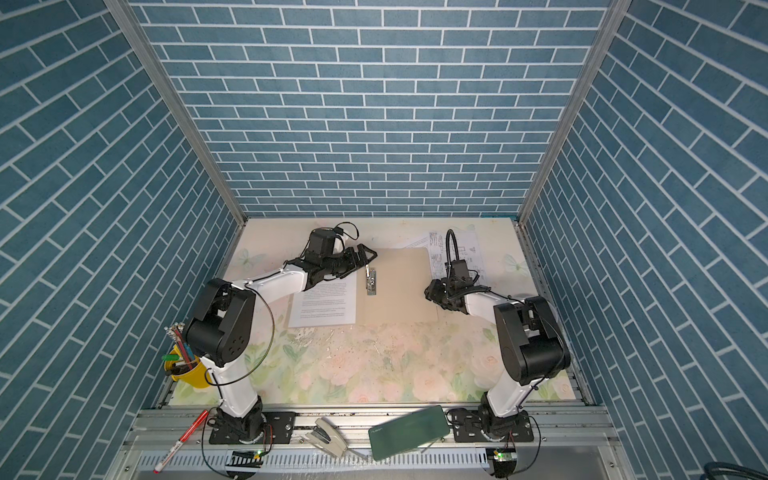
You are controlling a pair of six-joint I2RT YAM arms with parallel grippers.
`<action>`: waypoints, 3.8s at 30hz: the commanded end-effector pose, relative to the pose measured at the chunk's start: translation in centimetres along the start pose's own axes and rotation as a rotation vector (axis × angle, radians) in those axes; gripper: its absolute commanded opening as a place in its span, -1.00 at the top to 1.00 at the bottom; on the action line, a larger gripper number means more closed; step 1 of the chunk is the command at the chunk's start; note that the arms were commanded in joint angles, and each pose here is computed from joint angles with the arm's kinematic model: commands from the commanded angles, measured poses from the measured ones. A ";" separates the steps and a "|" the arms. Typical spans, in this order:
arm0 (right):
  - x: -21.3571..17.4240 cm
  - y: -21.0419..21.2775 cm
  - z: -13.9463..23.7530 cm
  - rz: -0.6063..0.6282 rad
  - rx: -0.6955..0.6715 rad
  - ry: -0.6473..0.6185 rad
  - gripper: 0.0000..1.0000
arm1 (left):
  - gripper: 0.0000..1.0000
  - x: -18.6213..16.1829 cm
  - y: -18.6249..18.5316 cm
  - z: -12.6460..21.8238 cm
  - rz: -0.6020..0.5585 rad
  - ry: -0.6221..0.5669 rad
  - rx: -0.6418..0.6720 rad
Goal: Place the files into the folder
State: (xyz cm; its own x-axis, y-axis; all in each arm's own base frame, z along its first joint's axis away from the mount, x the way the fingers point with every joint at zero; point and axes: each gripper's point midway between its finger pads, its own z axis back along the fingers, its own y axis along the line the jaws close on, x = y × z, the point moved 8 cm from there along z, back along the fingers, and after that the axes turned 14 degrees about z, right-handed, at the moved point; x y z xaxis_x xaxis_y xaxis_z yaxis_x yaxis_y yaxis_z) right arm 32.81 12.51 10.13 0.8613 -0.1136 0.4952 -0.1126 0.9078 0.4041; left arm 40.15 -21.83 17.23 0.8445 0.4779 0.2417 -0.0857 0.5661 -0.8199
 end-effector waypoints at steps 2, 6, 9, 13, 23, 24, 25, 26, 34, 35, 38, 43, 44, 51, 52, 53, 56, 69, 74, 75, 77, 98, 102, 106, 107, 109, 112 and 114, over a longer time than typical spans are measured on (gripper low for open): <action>-0.9 -0.4 -0.6 0.000 0.015 0.023 -0.09 | -0.99 -0.3 -0.1 0.9 -0.025 -0.018 0.016; -1.0 -0.3 -0.9 -0.005 0.037 0.030 -0.08 | -0.99 -0.4 0.2 1.2 -0.026 -0.025 0.028; -1.1 -0.3 -1.1 -0.008 0.043 0.032 -0.08 | -0.99 -0.5 0.3 1.3 -0.027 -0.028 0.030; -1.2 -0.2 -1.3 -0.009 0.058 0.043 -0.08 | -0.99 -0.4 0.6 1.4 -0.024 -0.028 0.030; -0.2 1.3 -0.8 -0.011 0.136 0.016 -0.01 | -0.99 -0.4 1.2 2.4 -0.032 -0.040 0.053; -0.1 1.6 -0.8 -0.011 0.149 0.015 -0.01 | -0.99 -0.4 1.3 2.4 -0.030 -0.042 0.055; 0.0 2.0 -0.9 -0.011 0.162 0.016 -0.01 | -0.99 -0.4 1.4 2.6 -0.030 -0.043 0.054; 0.0 2.2 -1.0 -0.011 0.173 0.018 0.00 | -0.99 -0.4 1.4 2.7 -0.029 -0.046 0.055; 0.5 4.8 -2.4 0.012 0.230 0.028 0.03 | -0.99 -0.6 1.8 4.0 -0.053 -0.074 0.096; 0.6 5.2 -2.5 0.017 0.237 0.027 0.03 | -0.99 -0.6 1.9 4.2 -0.054 -0.078 0.099; 0.8 6.4 -3.0 0.035 0.249 0.029 0.03 | -0.99 -0.7 2.2 4.5 -0.062 -0.084 0.117; 1.1 7.2 -3.6 0.043 0.255 0.041 0.03 | -0.99 -0.9 2.6 4.8 -0.070 -0.091 0.147; 1.0 7.2 -3.6 0.046 0.254 0.044 0.03 | -0.99 -0.9 2.6 4.8 -0.072 -0.093 0.151; 1.3 6.3 -1.8 0.097 0.154 0.011 -0.01 | -0.99 -1.2 2.2 4.6 -0.089 -0.081 0.191; 1.5 5.9 -1.3 0.097 0.138 0.000 -0.03 | -0.99 -1.4 1.9 4.3 -0.102 -0.073 0.195; 1.6 5.5 -1.0 0.096 0.127 -0.007 -0.05 | -0.99 -1.6 1.7 4.1 -0.112 -0.068 0.198; 2.0 4.2 0.2 0.090 0.090 -0.041 -0.07 | -0.98 -2.1 0.6 3.1 -0.136 -0.049 0.189; 2.8 -1.9 5.0 0.083 -0.131 -0.149 -0.15 | -0.74 -5.8 -2.4 -2.4 -0.132 0.081 0.140; 3.2 -4.7 6.3 0.053 -0.194 -0.170 -0.18 | -0.71 -6.8 -3.5 -4.7 -0.133 0.121 0.125; 3.3 -5.3 6.5 0.043 -0.203 -0.172 -0.19 | -0.70 -6.9 -3.8 -5.2 -0.133 0.124 0.120; 3.4 -6.8 7.0 0.003 -0.234 -0.177 -0.29 | -0.69 -7.0 -4.4 -6.2 -0.133 0.130 0.104; 8.1 -16.0 6.0 -0.150 -0.201 -0.208 -0.73 | -0.70 -7.2 -7.6 -17.4 -0.194 0.198 0.081; 8.8 -16.2 5.4 -0.150 -0.172 -0.198 -0.74 | -0.75 -7.8 -8.0 -18.6 -0.216 0.200 0.083; 9.2 -16.5 4.5 -0.168 -0.144 -0.154 -0.74 | -0.76 -8.0 -8.1 -19.7 -0.202 0.215 0.070; 9.3 -16.6 4.2 -0.175 -0.141 -0.140 -0.72 | -0.76 -8.1 -8.0 -19.9 -0.199 0.222 0.068; 9.0 -16.6 3.7 -0.187 -0.122 -0.116 -0.69 | -0.76 -8.2 -7.9 -20.3 -0.192 0.228 0.069; 8.6 -16.5 3.3 -0.201 -0.082 -0.098 -0.60 | -0.78 -8.3 -7.5 -20.9 -0.183 0.237 0.079; 8.2 -16.3 3.2 -0.209 -0.062 -0.092 -0.57 | -0.78 -8.4 -7.2 -21.3 -0.176 0.250 0.086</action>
State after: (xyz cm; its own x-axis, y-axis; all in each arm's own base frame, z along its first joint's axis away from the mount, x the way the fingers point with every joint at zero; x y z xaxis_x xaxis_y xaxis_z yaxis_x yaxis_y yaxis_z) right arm 40.27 -5.05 10.27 0.7859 -0.3527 0.5079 0.1273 0.8961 0.4252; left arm 45.14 -44.00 11.19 0.9414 0.2102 0.2639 0.0579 0.6701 -0.7400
